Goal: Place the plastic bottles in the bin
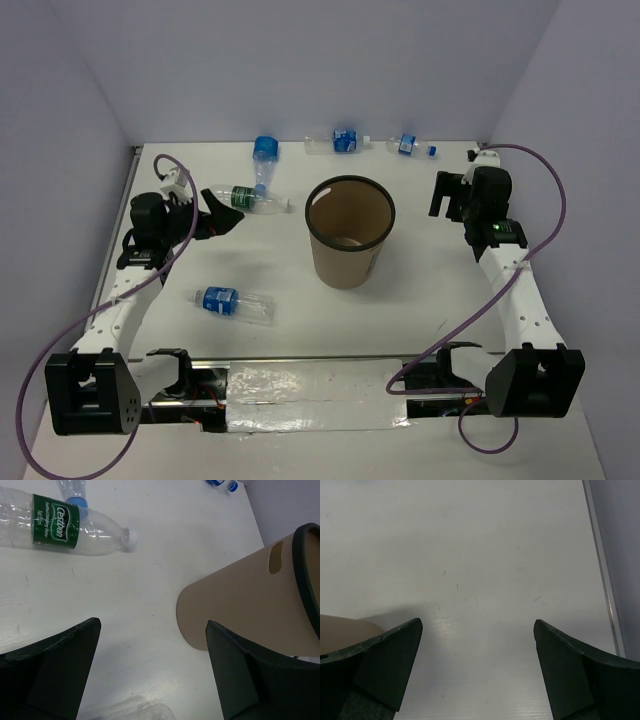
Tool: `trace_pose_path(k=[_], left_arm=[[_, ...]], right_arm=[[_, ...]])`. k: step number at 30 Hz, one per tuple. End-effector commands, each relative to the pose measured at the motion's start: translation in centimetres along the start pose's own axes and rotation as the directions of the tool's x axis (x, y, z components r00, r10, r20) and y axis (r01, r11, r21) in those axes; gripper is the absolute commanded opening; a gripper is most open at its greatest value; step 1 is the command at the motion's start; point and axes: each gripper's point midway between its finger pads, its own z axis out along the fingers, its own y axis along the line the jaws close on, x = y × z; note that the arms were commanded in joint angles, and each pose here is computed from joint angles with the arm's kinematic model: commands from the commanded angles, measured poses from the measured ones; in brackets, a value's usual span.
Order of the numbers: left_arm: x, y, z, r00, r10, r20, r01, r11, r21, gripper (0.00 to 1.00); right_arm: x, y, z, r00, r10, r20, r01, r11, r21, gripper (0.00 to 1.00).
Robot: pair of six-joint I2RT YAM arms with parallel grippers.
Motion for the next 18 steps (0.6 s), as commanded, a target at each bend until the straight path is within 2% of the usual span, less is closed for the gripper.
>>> trace_pose_path(k=[1,5,10,12,16,18], left_arm=[[-2.4,-1.5,-0.6,0.998,0.022,0.067,-0.023,0.999,0.023,0.99],[-2.3,-1.2,-0.7,0.998,0.001,0.066,-0.002,1.0,0.003,0.99],[-2.1,0.2,-0.5,0.996,-0.061,0.063,0.065,0.995,-0.076,0.99],[-1.7,1.4,-0.3,0.989,-0.135,0.059,0.142,0.98,-0.138,0.99],[-1.4,3.9,-0.1,0.95,-0.295,0.102,0.312,0.911,-0.271,0.99],[-1.0,5.4,0.1,0.909,-0.393,0.137,0.416,0.848,-0.327,0.99]], right_arm=[[-2.7,0.3,-0.4,0.998,0.009,0.068,-0.008,1.0,-0.012,1.0],[-2.6,0.5,-0.3,0.998,-0.015,0.062,0.017,0.999,-0.033,1.0],[-2.4,2.7,-1.2,0.977,-0.205,0.064,0.214,0.958,-0.193,1.0],[-2.0,3.6,-1.8,0.956,-0.285,0.064,0.292,0.92,-0.261,1.0],[-2.5,4.4,-2.4,0.936,-0.344,0.076,0.35,0.884,-0.311,1.0],[-2.4,4.9,-2.7,0.929,-0.364,0.074,0.366,0.864,-0.345,1.0]])
